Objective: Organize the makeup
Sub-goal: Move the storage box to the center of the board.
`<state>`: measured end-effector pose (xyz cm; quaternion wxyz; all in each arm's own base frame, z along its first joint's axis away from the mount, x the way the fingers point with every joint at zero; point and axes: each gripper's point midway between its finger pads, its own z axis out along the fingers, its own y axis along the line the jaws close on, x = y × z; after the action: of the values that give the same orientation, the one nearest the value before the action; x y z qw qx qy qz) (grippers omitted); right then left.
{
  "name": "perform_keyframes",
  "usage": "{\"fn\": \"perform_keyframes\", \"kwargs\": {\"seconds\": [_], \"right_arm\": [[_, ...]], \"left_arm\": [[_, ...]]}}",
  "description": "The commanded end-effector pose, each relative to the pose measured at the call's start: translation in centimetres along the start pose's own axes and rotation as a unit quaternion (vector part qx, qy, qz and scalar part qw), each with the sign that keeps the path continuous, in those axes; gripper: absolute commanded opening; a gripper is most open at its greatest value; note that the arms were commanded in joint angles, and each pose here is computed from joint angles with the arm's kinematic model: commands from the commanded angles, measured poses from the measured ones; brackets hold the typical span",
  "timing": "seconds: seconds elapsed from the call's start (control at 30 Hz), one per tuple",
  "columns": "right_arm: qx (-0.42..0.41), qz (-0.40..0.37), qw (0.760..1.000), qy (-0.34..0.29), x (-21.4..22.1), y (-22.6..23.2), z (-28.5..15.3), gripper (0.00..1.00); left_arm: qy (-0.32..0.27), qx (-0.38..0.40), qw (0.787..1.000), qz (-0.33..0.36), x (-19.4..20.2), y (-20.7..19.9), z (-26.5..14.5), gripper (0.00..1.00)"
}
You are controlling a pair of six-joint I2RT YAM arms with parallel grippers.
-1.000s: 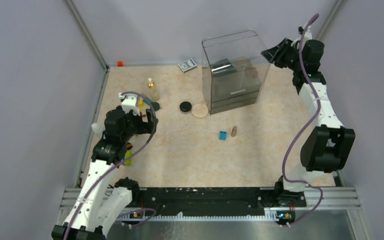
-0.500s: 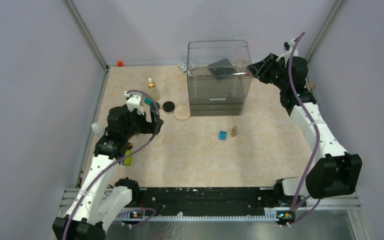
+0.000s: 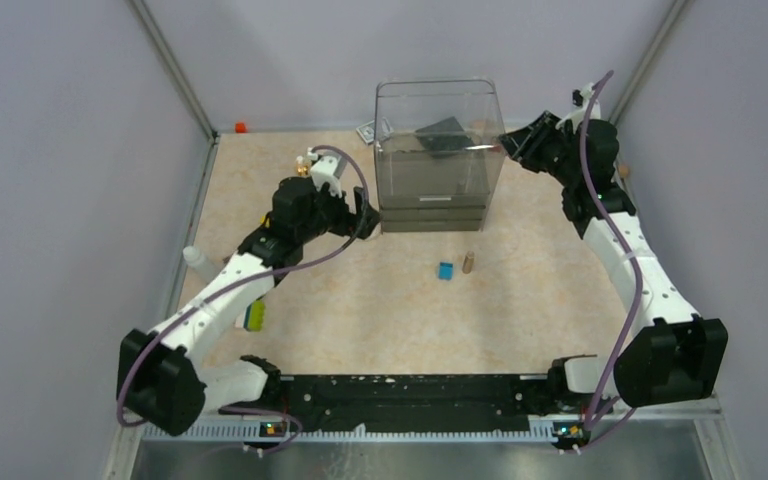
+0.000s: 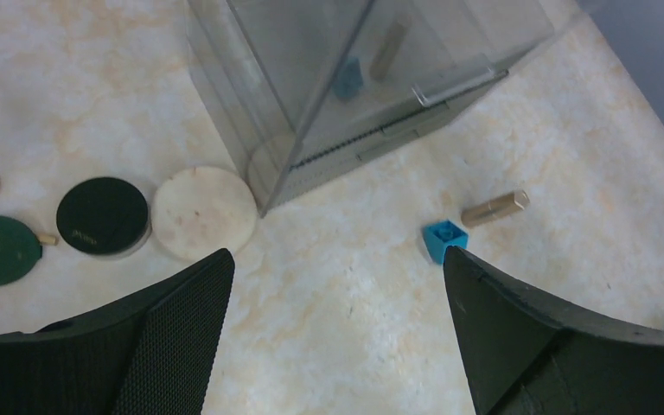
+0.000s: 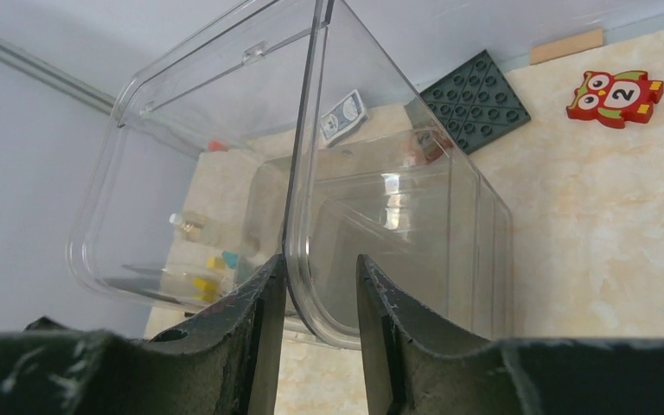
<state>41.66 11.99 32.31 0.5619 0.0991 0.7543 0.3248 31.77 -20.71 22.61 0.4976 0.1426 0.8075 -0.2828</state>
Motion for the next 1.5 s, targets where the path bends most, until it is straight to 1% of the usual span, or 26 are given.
{"fn": "perform_keyframes", "kwargs": {"seconds": [0.0,0.07,0.17,0.4,0.57,0.67,0.77,0.83,0.93,1.03,1.17,1.33,1.47], "right_arm": [[0.007,-0.012,1.000,-0.009,-0.2,0.1,-1.0,0.34],[0.004,-0.013,1.000,-0.010,-0.3,0.3,-1.1,0.35],[0.001,-0.012,1.000,-0.010,-0.2,0.4,-1.1,0.35],[0.003,-0.001,1.000,-0.011,0.1,-0.1,-0.6,0.35],[0.020,0.004,1.000,-0.015,0.3,-1.0,-0.4,0.35],[0.030,0.004,0.999,-0.017,0.5,-1.5,-0.3,0.35],[0.033,0.001,0.999,-0.016,0.6,-1.7,-0.2,0.35],[0.036,-0.002,0.999,-0.017,0.6,-1.8,-0.5,0.35],[0.048,-0.008,0.999,-0.024,0.5,-2.2,-0.9,0.35],[0.054,-0.017,0.998,-0.030,0.1,-2.2,-1.4,0.35],[0.053,-0.024,0.998,-0.034,-0.2,-1.9,-2.0,0.37],[0.070,-0.030,0.996,-0.045,0.2,-2.6,-3.5,0.43],[0.082,-0.042,0.994,-0.064,0.1,-3.1,-4.7,0.50]], "left_arm": [[-0.079,-0.032,0.996,-0.013,-4.7,1.3,4.2,0.95],[-0.079,-0.033,0.996,-0.007,-5.3,1.6,6.0,0.94],[-0.087,-0.014,0.996,0.005,-6.5,1.3,8.3,0.94],[-0.090,0.001,0.995,0.032,-9.0,1.4,13.2,0.81],[-0.073,0.020,0.996,0.053,-9.5,1.5,17.0,0.74],[-0.056,0.021,0.996,0.060,-9.0,2.2,19.4,0.74],[-0.037,0.001,0.998,0.059,-8.1,3.3,20.1,0.78],[-0.035,-0.011,0.998,0.056,-7.4,3.7,19.4,0.84],[-0.046,-0.030,0.997,0.047,-7.5,3.9,17.3,0.94],[-0.058,-0.044,0.996,0.044,-8.0,3.7,14.7,0.99],[-0.063,-0.066,0.995,0.042,-8.5,3.6,11.3,0.99],[-0.060,-0.108,0.992,0.033,-9.0,3.8,6.6,0.99],[-0.079,-0.147,0.986,-0.004,-10.2,5.0,2.2,0.99]]}}
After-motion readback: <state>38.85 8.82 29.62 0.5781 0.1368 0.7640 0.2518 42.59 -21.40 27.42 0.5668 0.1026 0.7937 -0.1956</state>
